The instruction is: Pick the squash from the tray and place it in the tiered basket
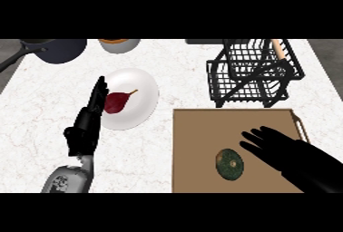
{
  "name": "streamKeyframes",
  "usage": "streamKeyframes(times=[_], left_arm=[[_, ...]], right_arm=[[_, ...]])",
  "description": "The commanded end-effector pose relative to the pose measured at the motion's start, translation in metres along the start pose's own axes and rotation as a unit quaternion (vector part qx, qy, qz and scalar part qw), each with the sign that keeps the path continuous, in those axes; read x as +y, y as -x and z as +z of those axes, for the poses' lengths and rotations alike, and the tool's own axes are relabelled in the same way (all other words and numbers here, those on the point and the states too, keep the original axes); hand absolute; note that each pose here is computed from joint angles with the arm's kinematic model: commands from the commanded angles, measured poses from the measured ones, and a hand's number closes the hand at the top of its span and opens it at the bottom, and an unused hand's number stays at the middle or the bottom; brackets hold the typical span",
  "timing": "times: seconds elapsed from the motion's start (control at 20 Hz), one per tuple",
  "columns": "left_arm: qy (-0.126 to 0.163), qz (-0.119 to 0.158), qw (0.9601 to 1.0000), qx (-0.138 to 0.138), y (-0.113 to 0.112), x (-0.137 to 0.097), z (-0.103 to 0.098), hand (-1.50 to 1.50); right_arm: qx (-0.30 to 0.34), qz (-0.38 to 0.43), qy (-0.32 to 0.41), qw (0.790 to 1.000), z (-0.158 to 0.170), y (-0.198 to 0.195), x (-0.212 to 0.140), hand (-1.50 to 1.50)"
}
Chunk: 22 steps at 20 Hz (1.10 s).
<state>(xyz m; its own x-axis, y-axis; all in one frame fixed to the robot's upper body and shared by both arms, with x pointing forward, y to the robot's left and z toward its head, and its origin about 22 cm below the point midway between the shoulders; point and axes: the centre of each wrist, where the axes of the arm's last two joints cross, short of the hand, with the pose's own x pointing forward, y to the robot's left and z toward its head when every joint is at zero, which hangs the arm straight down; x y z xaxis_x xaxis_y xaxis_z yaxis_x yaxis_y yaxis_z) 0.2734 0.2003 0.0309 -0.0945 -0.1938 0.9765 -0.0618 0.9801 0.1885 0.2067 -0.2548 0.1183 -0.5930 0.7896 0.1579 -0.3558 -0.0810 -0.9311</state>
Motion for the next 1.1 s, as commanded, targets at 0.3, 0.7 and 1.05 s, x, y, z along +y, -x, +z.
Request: streamKeyframes(times=[0.3,0.7,1.05], left_arm=[[-0.003,0.005,1.0000,-0.006,0.002,0.001,0.001,0.00],[0.002,0.002,1.0000,-0.002,0.004,-0.008,0.006,0.00],[0.005,0.008,1.0000,0.001,0.012,0.007,0.007,0.00]], right_arm=[[-0.032,-0.016,-0.007,0.999,-0.019,0.021,0.010,-1.50],[-0.024,-0.024,-0.027,0.999,-0.027,-0.001,0.022,-1.50],[-0.017,-0.021,-0.026,0.999,-0.044,-0.005,0.025,-1.50]])
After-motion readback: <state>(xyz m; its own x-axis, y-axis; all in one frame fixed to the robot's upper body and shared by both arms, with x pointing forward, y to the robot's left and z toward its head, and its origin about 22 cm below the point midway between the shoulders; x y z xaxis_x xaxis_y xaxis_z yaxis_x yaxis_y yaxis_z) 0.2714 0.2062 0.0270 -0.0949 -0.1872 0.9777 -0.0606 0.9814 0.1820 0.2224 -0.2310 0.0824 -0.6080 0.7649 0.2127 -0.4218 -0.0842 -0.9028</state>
